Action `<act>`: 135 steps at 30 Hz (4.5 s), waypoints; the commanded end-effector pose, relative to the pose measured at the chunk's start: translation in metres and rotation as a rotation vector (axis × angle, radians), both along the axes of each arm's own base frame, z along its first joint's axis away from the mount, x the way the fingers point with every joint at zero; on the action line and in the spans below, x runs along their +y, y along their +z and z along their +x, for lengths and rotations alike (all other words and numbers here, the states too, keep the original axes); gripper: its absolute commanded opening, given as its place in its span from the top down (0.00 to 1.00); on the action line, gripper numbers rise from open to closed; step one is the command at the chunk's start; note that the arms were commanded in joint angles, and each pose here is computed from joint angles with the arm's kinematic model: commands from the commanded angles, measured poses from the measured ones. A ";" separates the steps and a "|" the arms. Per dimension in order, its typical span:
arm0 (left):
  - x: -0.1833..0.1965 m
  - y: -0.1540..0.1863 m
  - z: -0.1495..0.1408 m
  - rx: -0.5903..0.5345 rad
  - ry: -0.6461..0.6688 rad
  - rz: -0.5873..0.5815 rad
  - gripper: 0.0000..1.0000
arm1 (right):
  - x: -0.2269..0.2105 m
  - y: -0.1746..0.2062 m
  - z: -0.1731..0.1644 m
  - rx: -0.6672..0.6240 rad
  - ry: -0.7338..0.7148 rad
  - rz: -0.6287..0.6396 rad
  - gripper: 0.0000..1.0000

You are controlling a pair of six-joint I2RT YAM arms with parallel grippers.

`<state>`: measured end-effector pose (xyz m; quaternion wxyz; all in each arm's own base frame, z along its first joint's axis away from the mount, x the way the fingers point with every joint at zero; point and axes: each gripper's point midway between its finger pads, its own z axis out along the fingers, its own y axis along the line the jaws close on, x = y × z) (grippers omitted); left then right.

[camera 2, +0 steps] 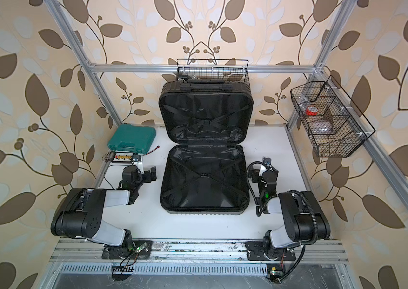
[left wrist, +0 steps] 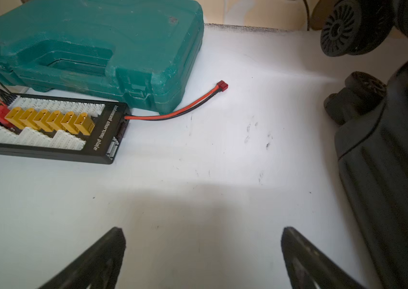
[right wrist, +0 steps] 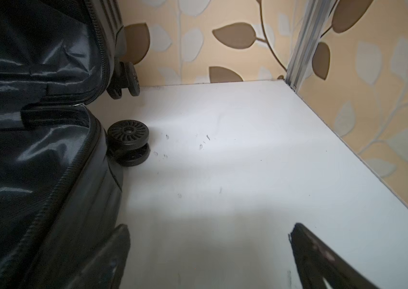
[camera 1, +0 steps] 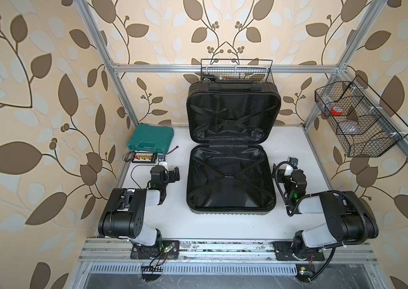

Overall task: Close the suitcase zippers
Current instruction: Close the suitcase at the center of the board.

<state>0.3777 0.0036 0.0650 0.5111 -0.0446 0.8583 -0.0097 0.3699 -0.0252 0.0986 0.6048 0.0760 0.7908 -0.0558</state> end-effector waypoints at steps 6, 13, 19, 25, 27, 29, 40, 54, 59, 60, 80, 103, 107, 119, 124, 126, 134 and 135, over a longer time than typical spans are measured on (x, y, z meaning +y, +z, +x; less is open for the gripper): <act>-0.003 0.011 0.007 -0.033 -0.011 -0.004 0.01 | 0.004 0.008 0.007 -0.022 0.017 -0.002 0.00; -0.003 0.010 0.007 -0.031 -0.012 -0.004 0.01 | 0.004 0.008 0.007 -0.022 0.016 -0.001 0.00; 0.000 0.014 0.007 -0.047 -0.001 0.003 0.01 | 0.004 0.009 0.006 -0.027 0.017 -0.002 0.00; 0.046 0.052 -0.011 0.007 0.325 -0.022 0.01 | -0.016 0.027 0.005 0.008 -0.114 0.015 0.00; 0.045 0.060 -0.022 0.047 0.373 -0.093 0.01 | -0.018 0.030 0.003 0.023 -0.134 0.026 0.00; 0.040 0.071 -0.033 0.081 0.416 -0.211 0.01 | -0.015 0.039 0.001 0.002 -0.108 0.026 0.00; -0.082 0.089 -0.076 0.363 -0.056 -0.741 0.19 | 0.034 0.165 0.003 -0.235 0.183 0.063 0.01; -0.127 0.072 -0.083 0.564 -0.246 -0.877 0.55 | 0.064 0.273 0.058 -0.339 0.356 0.024 0.19; -0.127 0.068 -0.080 0.575 -0.238 -0.872 0.63 | 0.065 0.291 0.077 -0.351 0.360 0.002 0.23; -0.127 0.067 -0.079 0.574 -0.237 -0.872 0.66 | 0.064 0.292 0.081 -0.347 0.353 0.002 0.24; -0.129 0.061 -0.065 0.600 -0.234 -0.873 0.86 | 0.064 0.291 0.129 -0.291 0.345 -0.003 0.58; -0.132 0.064 -0.041 0.521 -0.148 -0.853 1.00 | 0.091 0.294 0.088 -0.309 0.509 0.060 1.00; -0.129 0.072 -0.025 0.465 -0.123 -0.861 1.00 | 0.095 0.286 0.061 -0.304 0.538 0.086 1.00; -0.129 0.080 0.003 0.411 -0.138 -0.844 1.00 | 0.098 0.231 -0.018 -0.199 0.551 0.173 1.00; -0.133 0.077 0.009 0.430 -0.188 -0.797 1.00 | 0.094 0.201 -0.049 -0.163 0.519 0.213 0.77; -0.134 0.075 0.010 0.445 -0.201 -0.776 1.00 | 0.090 0.187 -0.058 -0.135 0.495 0.230 0.68; -0.128 0.070 0.019 0.461 -0.195 -0.708 1.00 | 0.086 0.153 -0.086 -0.069 0.452 0.309 0.37; -0.127 0.069 0.020 0.461 -0.195 -0.698 1.00 | 0.086 0.150 -0.090 -0.066 0.447 0.313 0.33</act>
